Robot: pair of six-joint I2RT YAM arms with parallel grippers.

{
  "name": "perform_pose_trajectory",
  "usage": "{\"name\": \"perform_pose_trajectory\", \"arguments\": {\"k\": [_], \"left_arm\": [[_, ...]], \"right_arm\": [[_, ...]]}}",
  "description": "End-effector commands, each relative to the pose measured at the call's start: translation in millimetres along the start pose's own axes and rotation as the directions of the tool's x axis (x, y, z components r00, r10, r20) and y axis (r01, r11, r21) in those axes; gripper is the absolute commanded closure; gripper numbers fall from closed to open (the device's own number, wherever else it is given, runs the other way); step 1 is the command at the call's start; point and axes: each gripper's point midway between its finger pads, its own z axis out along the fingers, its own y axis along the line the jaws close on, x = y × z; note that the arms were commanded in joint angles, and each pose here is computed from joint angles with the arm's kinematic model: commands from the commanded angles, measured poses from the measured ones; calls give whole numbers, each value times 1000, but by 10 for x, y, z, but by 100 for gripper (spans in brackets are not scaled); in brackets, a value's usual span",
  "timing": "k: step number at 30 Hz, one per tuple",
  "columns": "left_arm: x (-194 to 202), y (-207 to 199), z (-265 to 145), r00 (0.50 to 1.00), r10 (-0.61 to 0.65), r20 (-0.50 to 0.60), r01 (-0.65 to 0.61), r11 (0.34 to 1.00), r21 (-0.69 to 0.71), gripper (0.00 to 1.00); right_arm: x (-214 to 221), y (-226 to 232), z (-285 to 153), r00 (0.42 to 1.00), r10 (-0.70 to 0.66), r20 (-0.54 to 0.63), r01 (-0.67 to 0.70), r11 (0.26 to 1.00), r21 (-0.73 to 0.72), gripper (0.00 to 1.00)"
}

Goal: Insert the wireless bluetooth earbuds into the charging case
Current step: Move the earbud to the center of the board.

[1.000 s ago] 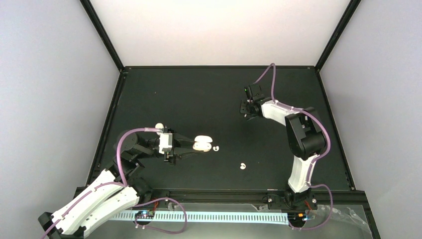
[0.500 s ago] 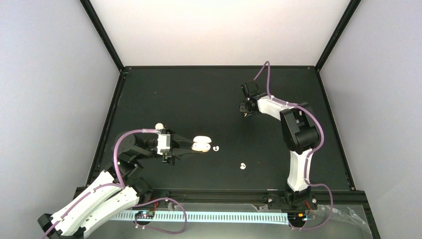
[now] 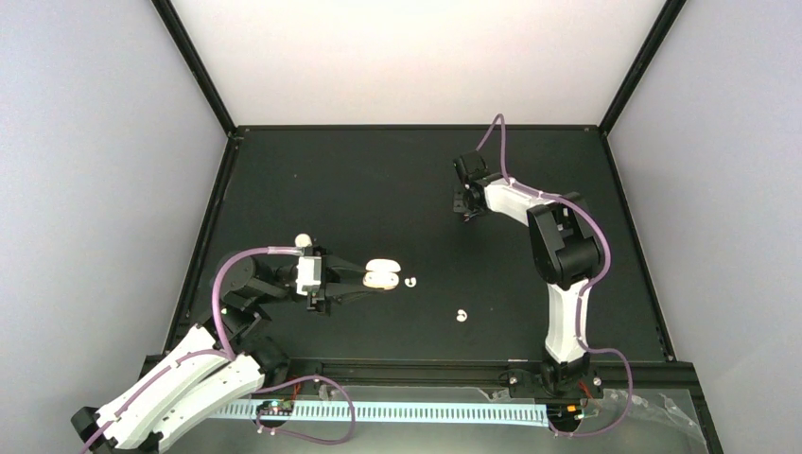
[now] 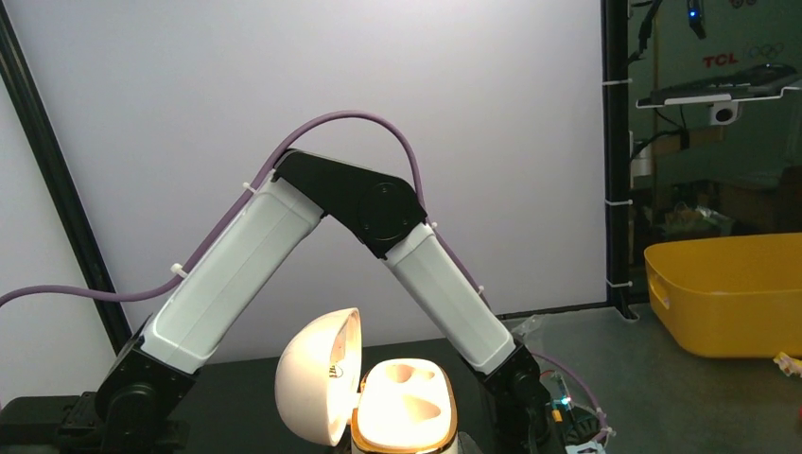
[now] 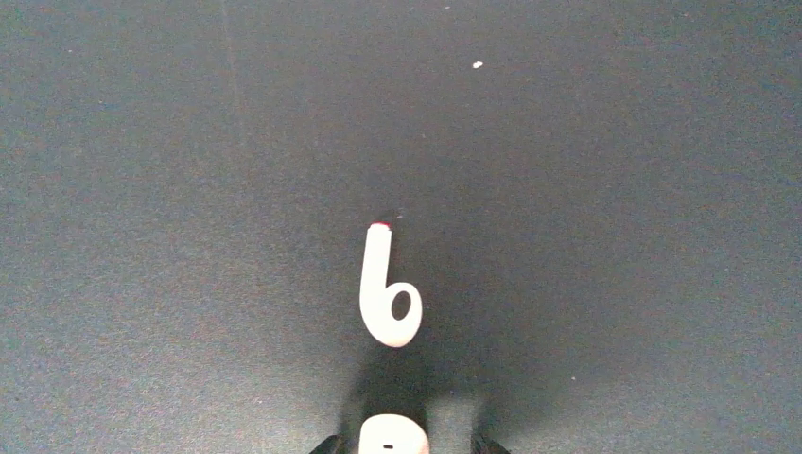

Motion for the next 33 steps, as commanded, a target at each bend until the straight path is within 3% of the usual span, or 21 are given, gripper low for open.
{"name": "perform_pose_trajectory", "arguments": {"k": [1, 22, 33], "left_arm": [[-87, -40, -18, 999, 25, 30, -25, 1000, 8, 98], [-110, -70, -35, 999, 32, 36, -33, 999, 9, 99], [-106, -74, -34, 999, 30, 36, -31, 999, 11, 99]], "right_arm": [[67, 22, 42, 998, -55, -23, 56, 998, 39, 66], [135, 73, -52, 996, -85, -9, 85, 996, 39, 83], [331, 181, -408, 993, -118, 21, 118, 993, -16, 84]]}}
